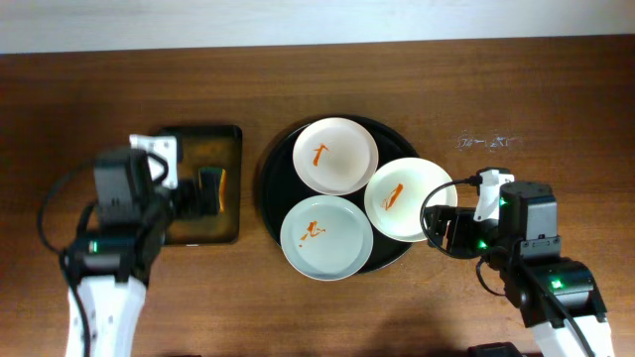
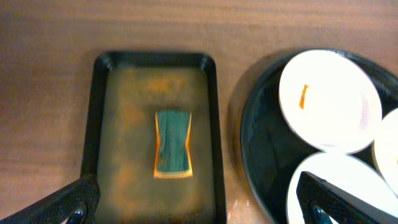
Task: Clean dirty plates on tray and stack at the side
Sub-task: 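Grasp the green sponge from the dark tray with the left gripper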
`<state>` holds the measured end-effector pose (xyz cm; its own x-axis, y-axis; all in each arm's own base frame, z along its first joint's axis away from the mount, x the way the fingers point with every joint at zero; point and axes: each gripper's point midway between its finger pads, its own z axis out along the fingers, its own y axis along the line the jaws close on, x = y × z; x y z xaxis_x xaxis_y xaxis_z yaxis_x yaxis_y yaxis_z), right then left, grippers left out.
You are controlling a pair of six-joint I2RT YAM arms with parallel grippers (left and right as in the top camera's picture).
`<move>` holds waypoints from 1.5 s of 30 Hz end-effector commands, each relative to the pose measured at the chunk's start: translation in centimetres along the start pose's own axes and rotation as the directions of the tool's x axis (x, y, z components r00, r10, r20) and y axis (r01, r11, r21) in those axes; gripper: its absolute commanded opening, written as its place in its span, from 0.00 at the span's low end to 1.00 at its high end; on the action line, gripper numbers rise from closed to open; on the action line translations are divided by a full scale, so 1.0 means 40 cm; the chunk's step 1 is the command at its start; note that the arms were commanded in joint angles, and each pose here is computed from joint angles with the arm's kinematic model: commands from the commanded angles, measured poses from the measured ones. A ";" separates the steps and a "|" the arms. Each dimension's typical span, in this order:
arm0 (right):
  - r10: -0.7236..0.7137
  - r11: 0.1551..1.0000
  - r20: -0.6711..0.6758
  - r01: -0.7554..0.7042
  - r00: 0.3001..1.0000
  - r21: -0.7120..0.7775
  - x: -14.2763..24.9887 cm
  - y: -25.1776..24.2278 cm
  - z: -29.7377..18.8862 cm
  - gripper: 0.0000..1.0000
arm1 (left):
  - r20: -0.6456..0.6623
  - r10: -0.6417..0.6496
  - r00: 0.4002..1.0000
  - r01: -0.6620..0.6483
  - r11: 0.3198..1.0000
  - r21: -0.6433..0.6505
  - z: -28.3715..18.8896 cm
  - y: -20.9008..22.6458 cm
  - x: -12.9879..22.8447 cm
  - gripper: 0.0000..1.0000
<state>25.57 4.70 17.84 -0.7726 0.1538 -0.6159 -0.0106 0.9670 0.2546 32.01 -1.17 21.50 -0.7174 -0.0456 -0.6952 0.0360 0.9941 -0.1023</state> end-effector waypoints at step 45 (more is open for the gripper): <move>0.012 0.999 -0.078 -0.010 0.997 0.034 0.010 -0.018 0.040 0.99 | -0.576 -0.042 0.816 0.002 0.998 -0.069 0.464 0.088 0.262 0.00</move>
<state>25.90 4.65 15.51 -0.8319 0.1496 -0.5344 0.0178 0.9697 0.2437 38.10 0.09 1.53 -0.9830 -0.0247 -0.1822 -0.0157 0.9986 -0.0511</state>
